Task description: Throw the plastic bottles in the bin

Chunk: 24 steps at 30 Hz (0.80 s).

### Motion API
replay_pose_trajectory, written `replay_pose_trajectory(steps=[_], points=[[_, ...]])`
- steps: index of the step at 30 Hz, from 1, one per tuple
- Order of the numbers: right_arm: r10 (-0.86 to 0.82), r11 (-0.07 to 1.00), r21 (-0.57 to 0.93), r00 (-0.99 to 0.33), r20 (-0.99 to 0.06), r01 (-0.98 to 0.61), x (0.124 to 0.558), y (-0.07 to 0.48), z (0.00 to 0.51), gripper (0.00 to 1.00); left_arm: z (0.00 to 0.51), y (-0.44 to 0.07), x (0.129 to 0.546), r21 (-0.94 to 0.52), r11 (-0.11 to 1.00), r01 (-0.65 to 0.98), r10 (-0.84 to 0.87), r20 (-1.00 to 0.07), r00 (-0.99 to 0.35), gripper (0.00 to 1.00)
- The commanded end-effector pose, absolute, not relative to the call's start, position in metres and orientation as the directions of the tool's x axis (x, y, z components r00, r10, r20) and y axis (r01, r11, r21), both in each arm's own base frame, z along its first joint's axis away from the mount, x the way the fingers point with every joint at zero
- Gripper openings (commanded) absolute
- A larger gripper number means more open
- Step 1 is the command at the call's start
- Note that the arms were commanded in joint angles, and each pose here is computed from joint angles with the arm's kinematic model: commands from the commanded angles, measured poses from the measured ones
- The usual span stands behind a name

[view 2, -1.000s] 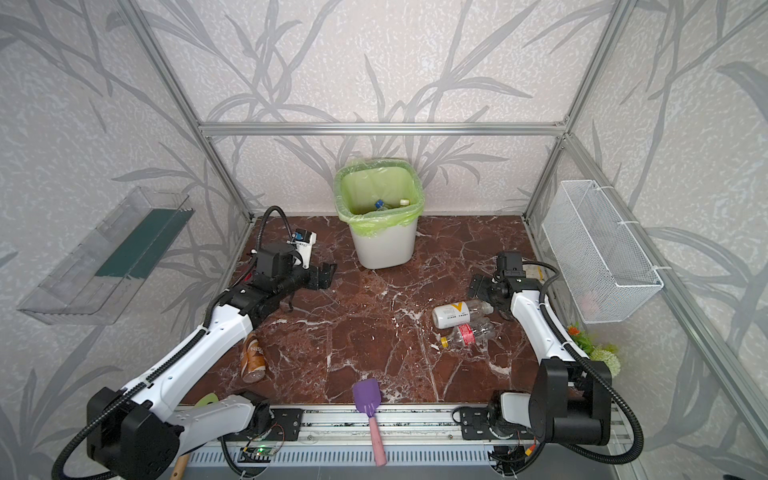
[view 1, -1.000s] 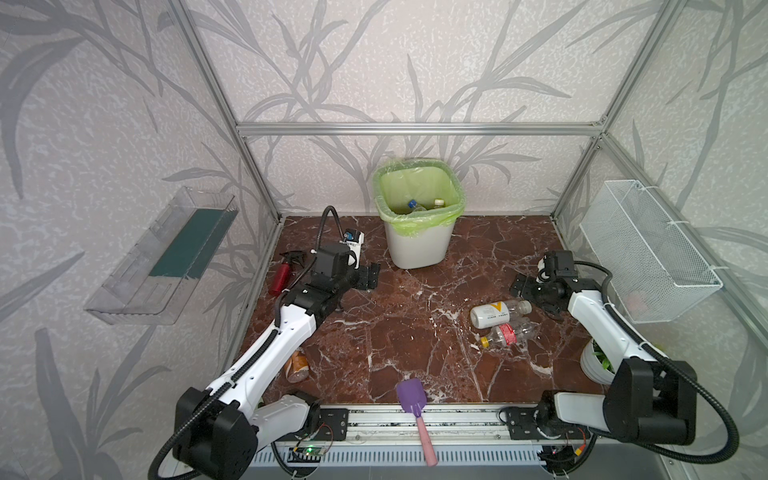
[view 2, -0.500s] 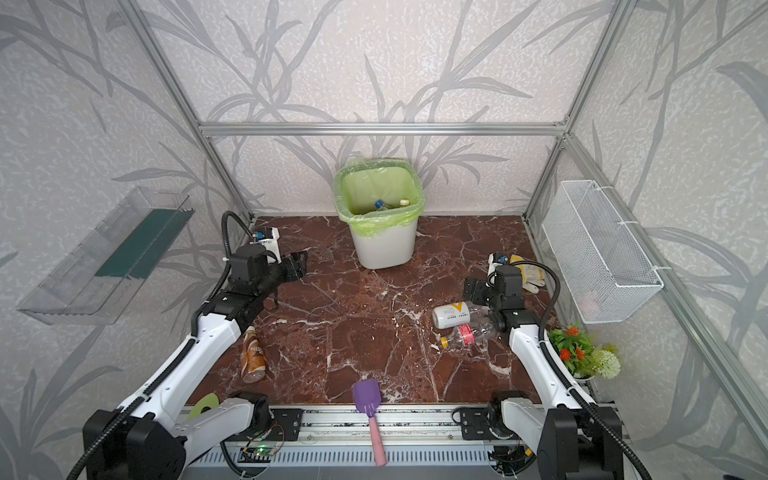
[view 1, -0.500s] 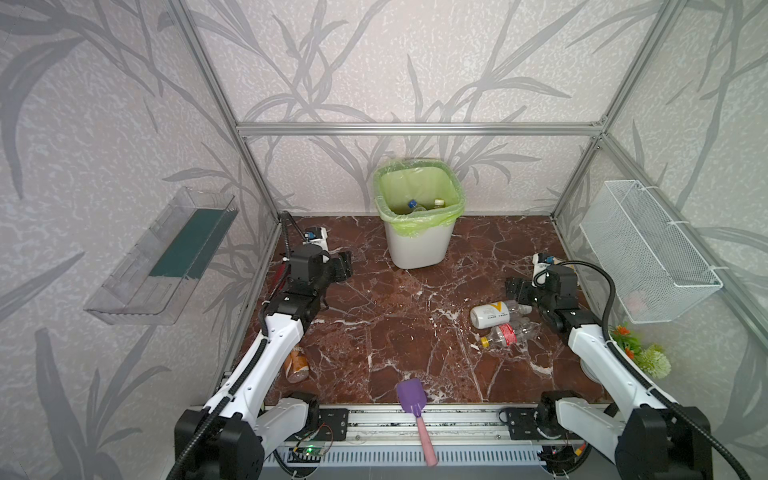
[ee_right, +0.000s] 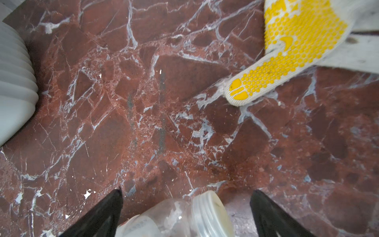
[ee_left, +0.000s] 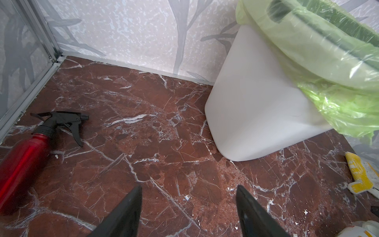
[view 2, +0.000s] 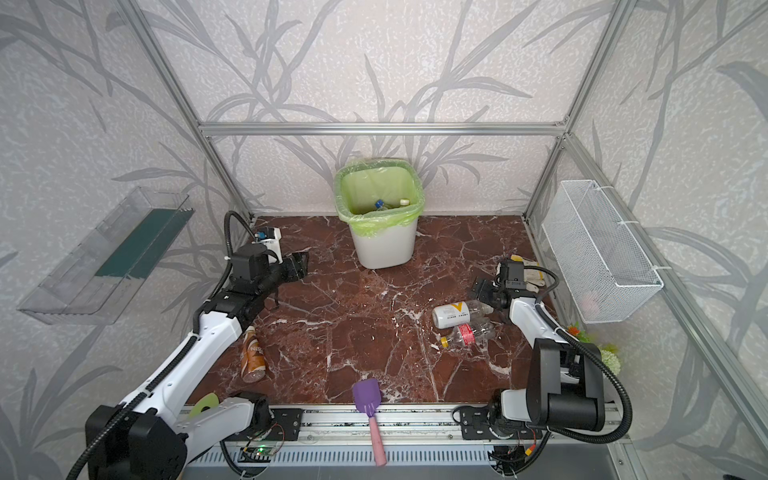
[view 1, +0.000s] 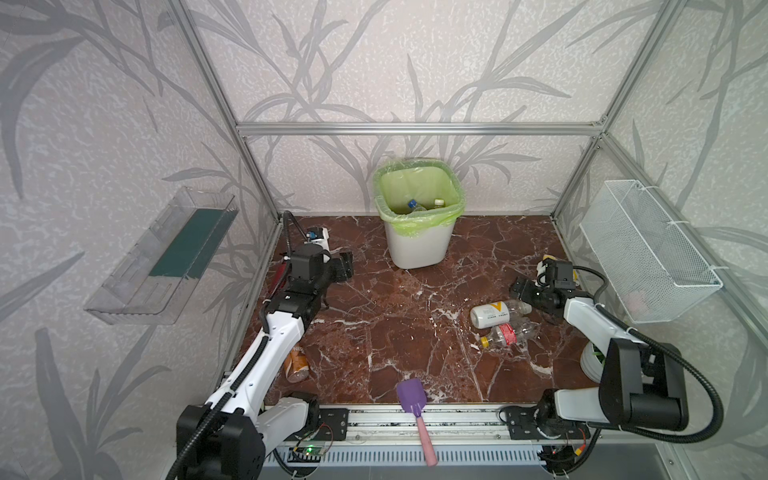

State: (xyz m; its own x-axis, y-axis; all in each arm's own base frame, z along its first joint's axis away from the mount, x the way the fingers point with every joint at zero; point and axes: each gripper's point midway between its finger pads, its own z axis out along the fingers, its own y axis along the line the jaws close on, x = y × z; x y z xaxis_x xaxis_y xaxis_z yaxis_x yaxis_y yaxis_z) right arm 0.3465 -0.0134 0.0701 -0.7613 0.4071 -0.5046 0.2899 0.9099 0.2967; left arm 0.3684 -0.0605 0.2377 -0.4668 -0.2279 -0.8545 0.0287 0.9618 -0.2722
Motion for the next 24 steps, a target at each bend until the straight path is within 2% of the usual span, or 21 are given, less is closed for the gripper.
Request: replay_pose_trajectory(steps=[1,7,12,24], points=[[0.422,0.897,0.338,-0.783,-0.456,0.287,0.347,-0.006,0.068,0.98,0.247,-0.062,0.369,-0.258,0.965,0.049,-0.207,-0.863,-0.461,0.73],[0.444,0.857,0.441,-0.818,-0.367,0.267,0.346,0.015,0.061,0.95,0.246,-0.065,0.369,-0.263,0.963,0.057,-0.207,-0.858,-0.469,0.73],[0.474,0.826,0.496,-0.805,-0.356,0.266,0.342,0.03,0.067,0.94,0.244,-0.069,0.369,-0.264,0.962,0.069,-0.198,-0.848,-0.492,0.78],[0.412,0.807,0.566,-0.847,-0.335,0.169,0.343,0.099,0.085,0.92,0.225,-0.123,0.355,-0.16,0.952,0.261,0.028,-0.804,-0.595,0.86]])
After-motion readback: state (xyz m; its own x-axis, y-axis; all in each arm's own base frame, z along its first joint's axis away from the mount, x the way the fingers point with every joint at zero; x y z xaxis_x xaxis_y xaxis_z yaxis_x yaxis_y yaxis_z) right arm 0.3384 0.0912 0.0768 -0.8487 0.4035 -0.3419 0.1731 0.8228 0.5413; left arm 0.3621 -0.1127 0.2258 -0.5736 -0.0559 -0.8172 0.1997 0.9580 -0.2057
